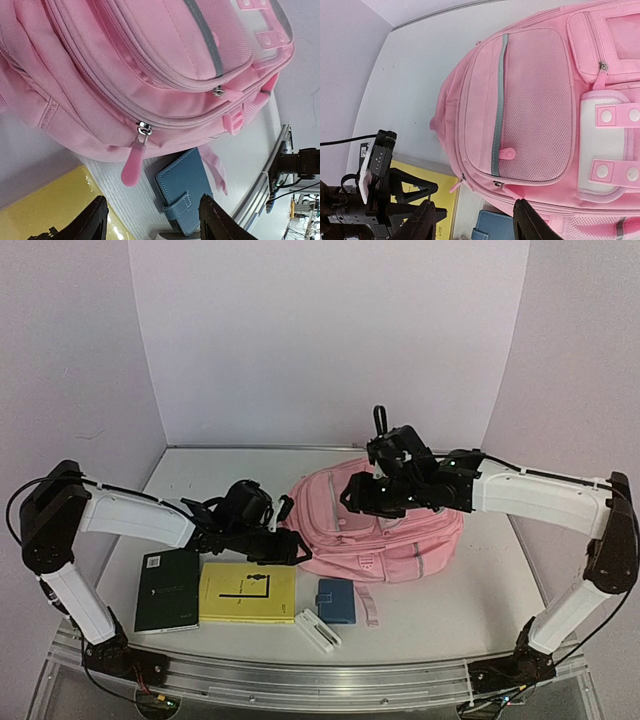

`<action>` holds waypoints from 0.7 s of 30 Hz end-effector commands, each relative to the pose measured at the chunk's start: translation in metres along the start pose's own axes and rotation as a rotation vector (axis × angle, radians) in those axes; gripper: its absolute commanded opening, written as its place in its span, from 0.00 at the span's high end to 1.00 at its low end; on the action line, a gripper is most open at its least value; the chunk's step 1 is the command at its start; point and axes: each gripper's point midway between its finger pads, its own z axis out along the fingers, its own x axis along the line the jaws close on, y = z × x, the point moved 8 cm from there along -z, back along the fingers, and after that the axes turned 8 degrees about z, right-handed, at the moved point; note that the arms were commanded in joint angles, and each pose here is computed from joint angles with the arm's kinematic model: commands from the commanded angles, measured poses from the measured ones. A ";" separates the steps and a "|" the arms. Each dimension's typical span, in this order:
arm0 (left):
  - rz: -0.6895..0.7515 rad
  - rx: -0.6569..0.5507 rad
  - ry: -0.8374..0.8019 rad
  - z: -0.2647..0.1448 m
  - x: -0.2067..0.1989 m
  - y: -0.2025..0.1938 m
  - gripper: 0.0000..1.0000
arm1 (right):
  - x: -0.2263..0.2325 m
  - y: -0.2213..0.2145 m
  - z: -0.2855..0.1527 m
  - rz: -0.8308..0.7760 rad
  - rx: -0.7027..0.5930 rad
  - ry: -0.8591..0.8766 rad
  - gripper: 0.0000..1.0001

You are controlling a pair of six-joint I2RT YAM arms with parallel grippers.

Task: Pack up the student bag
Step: Unzip the student bag at the center of the board.

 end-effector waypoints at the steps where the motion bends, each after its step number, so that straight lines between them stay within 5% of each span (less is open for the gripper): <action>1: 0.088 -0.008 0.117 0.015 -0.002 0.012 0.39 | -0.001 0.006 -0.018 0.007 -0.041 0.013 0.47; 21: 0.138 0.046 0.126 0.040 -0.004 0.017 0.65 | -0.007 0.005 -0.018 0.015 -0.034 0.006 0.47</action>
